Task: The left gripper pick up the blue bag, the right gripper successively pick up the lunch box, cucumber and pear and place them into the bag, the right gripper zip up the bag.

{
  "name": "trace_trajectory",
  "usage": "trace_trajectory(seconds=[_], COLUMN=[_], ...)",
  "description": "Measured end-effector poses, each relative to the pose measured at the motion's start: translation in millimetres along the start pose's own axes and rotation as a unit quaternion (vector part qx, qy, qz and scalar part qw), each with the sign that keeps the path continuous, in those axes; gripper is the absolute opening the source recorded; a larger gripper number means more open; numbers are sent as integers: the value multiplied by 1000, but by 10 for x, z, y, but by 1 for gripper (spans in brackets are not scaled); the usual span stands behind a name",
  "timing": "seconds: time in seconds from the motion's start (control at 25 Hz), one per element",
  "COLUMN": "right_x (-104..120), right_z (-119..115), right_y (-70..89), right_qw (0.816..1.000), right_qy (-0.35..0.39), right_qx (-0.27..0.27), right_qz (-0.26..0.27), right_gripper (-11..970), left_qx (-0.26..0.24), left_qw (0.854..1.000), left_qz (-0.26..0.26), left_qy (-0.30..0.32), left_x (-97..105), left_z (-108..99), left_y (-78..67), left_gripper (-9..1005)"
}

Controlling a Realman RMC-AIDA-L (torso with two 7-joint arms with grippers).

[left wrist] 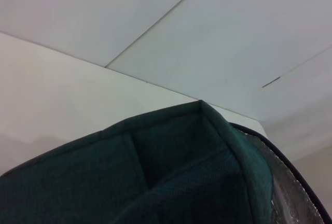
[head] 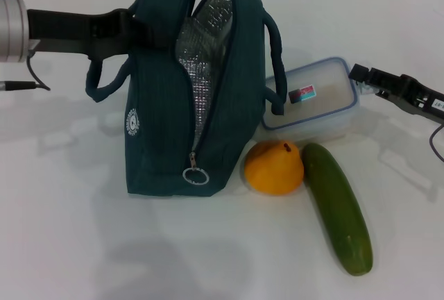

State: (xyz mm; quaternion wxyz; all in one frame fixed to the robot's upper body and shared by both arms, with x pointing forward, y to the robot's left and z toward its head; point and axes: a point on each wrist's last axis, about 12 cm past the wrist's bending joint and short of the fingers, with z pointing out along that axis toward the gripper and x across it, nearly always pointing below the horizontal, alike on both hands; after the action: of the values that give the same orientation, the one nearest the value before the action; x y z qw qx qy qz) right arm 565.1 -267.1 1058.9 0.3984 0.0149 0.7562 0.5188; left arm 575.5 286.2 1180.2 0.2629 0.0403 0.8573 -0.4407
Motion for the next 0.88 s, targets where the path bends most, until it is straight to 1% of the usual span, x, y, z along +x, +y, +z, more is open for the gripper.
trace_trajectory(seconds=[0.28, 0.36, 0.6, 0.72, 0.88], right_x=[10, 18, 8, 3, 2], right_z=[15, 25, 6, -7, -80], right_y=[1, 6, -1, -2, -29], right_qw=[1000, 1000, 1000, 999, 998], right_qy=[0, -1, -21, -30, -53], right_qx=[1, 0, 0, -2, 0], right_qz=[1, 3, 12, 17, 35], right_gripper=[469, 279, 118, 103, 94], left_qx=[-3, -3, -4, -4, -2], left_qw=[1000, 1000, 1000, 1000, 1000], left_qz=[1, 3, 6, 4, 3], left_qy=[1, 1, 2, 1, 3], left_x=[1, 2, 8, 24, 38], left_z=[-1, 0, -2, -11, -2], left_y=[7, 9, 16, 30, 42], left_gripper=[38, 38, 38, 37, 37])
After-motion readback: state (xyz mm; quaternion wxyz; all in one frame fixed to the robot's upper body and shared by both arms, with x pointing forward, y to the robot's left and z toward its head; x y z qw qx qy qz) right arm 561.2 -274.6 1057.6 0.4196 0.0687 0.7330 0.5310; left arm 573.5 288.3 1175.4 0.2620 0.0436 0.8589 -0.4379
